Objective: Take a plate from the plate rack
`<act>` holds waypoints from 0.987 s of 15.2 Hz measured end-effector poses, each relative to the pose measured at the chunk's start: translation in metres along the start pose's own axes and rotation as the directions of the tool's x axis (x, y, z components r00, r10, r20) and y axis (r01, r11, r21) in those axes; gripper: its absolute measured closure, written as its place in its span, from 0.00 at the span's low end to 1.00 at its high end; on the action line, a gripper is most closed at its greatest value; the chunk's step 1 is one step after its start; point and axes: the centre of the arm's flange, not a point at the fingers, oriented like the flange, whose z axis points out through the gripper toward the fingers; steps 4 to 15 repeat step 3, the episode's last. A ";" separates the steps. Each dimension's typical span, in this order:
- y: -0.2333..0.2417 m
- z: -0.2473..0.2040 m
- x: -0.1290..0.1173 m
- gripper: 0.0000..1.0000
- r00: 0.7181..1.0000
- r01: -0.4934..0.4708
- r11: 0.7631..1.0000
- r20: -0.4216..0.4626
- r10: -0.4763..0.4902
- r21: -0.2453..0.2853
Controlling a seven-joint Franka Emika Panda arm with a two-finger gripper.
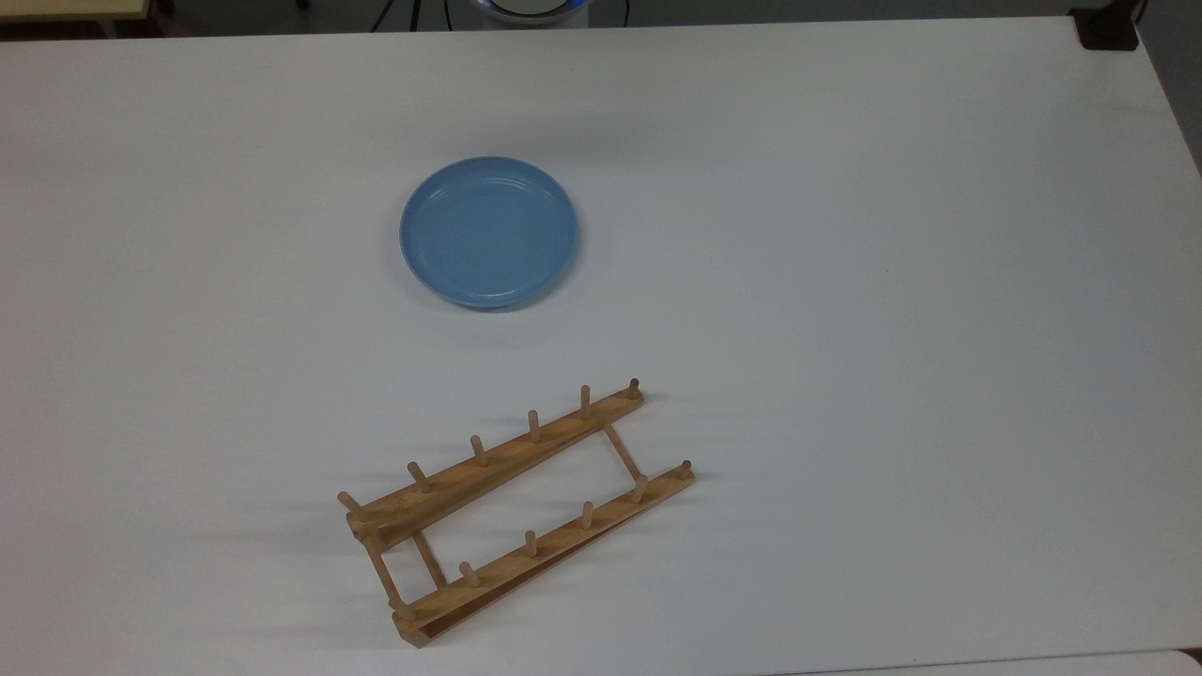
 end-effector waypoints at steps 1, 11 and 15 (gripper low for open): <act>0.001 0.000 0.000 0.00 1.000 0.010 1.000 0.001 -0.010 0.000; 0.000 0.001 0.000 0.00 1.000 0.014 1.000 0.002 -0.014 0.000; 0.000 0.001 0.000 0.00 1.000 0.014 1.000 0.002 -0.014 0.000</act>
